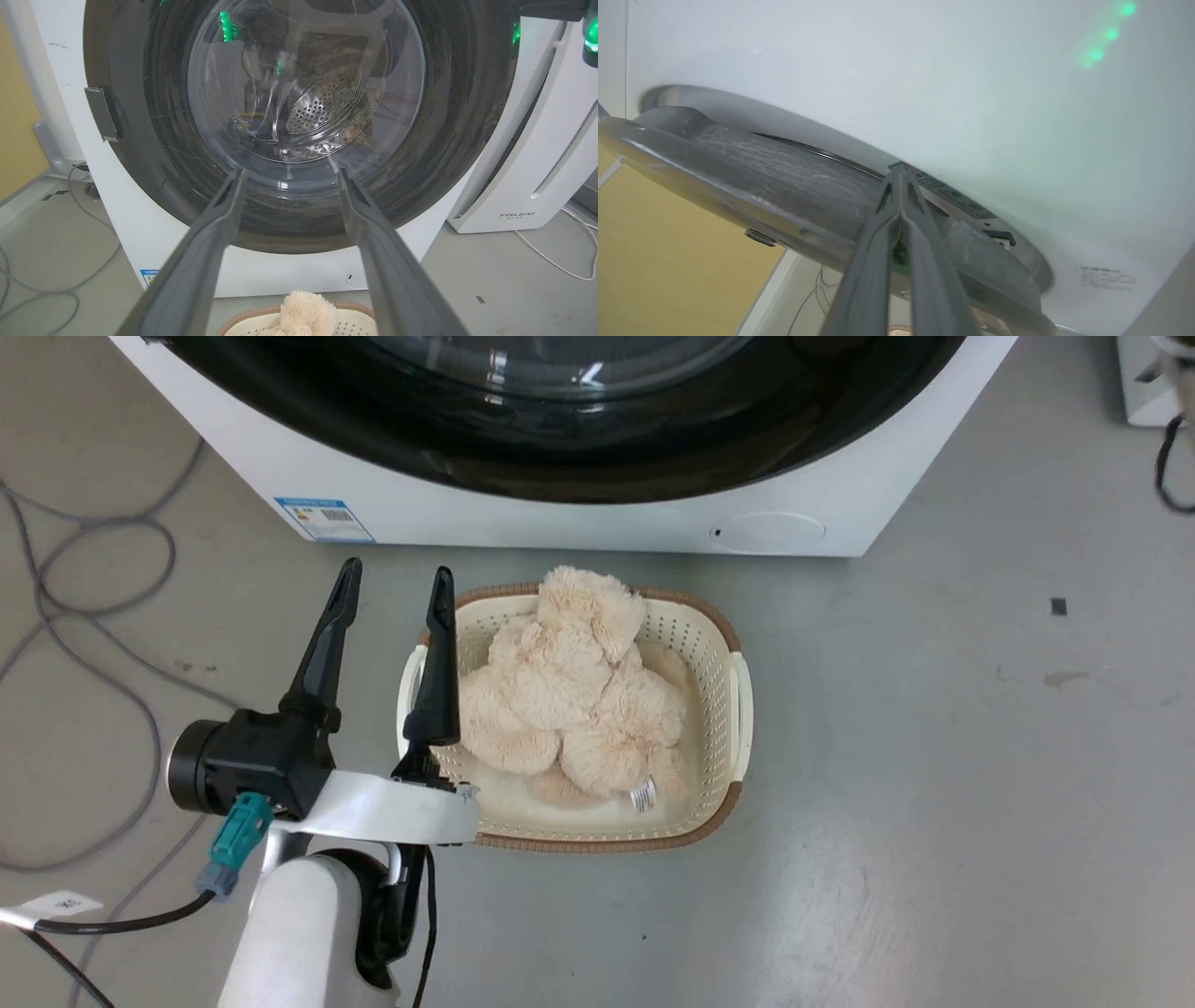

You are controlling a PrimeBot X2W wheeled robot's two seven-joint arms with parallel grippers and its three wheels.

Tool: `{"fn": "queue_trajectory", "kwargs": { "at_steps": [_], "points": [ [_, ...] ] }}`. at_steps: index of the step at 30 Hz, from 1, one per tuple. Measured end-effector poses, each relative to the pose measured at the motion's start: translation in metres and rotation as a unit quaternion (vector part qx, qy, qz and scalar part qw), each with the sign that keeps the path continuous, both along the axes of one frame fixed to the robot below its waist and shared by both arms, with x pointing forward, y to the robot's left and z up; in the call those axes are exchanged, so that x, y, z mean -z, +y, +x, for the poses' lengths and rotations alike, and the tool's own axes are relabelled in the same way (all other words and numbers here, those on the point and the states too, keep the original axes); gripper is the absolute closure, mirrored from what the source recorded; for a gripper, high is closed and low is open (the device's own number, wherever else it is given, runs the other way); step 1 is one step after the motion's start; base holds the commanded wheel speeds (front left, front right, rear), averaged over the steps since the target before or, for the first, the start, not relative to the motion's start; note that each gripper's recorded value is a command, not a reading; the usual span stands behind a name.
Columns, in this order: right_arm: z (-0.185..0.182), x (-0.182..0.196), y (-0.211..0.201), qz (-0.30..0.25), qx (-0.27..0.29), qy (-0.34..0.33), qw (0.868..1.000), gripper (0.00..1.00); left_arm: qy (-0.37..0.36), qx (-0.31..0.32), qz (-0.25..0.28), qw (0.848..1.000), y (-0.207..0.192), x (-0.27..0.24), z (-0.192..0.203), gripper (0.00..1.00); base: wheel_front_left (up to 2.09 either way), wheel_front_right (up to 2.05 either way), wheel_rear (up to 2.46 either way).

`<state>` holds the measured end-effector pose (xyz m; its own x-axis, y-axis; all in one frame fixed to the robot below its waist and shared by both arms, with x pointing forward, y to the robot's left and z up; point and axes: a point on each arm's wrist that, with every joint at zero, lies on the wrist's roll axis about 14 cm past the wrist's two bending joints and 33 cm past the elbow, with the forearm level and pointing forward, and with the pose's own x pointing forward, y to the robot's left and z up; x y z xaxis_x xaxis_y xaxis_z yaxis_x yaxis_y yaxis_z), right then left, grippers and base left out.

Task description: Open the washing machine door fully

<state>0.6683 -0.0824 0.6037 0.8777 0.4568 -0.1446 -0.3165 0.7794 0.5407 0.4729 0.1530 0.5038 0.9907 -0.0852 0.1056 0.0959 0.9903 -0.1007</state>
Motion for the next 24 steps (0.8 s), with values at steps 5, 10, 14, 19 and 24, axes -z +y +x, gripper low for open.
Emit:
{"fn": "queue_trajectory", "kwargs": {
  "at_steps": [5, 10, 14, 19, 24],
  "points": [
    [0.006, 0.004, 0.003, -0.015, -0.026, 0.043, 0.999, 1.0, 0.001, 0.004, -0.005, 1.0, -0.003, 0.004, 0.004, 0.0, 0.0, 0.0, 0.0],
    [0.006, 0.009, 0.007, -0.025, -0.06, 0.09, 0.994, 1.0, -0.001, 0.006, -0.009, 1.0, -0.004, 0.007, 0.008, 0.0, 0.0, 0.0, 0.0],
    [0.004, 0.014, 0.01, -0.022, -0.084, 0.128, 0.988, 1.0, -0.006, 0.009, -0.014, 1.0, -0.007, 0.007, 0.011, 0.0, 0.0, 0.0, 0.0],
    [0.0, 0.018, 0.014, -0.011, -0.111, 0.166, 0.98, 1.0, -0.006, 0.012, -0.019, 1.0, -0.009, 0.009, 0.012, 0.0, 0.0, 0.0, 0.0],
    [-0.006, 0.015, 0.011, 0.001, -0.13, 0.194, 0.972, 1.0, -0.011, 0.015, -0.023, 1.0, -0.01, 0.007, 0.011, 0.0, 0.0, 0.0, 0.0]
  ]
}}
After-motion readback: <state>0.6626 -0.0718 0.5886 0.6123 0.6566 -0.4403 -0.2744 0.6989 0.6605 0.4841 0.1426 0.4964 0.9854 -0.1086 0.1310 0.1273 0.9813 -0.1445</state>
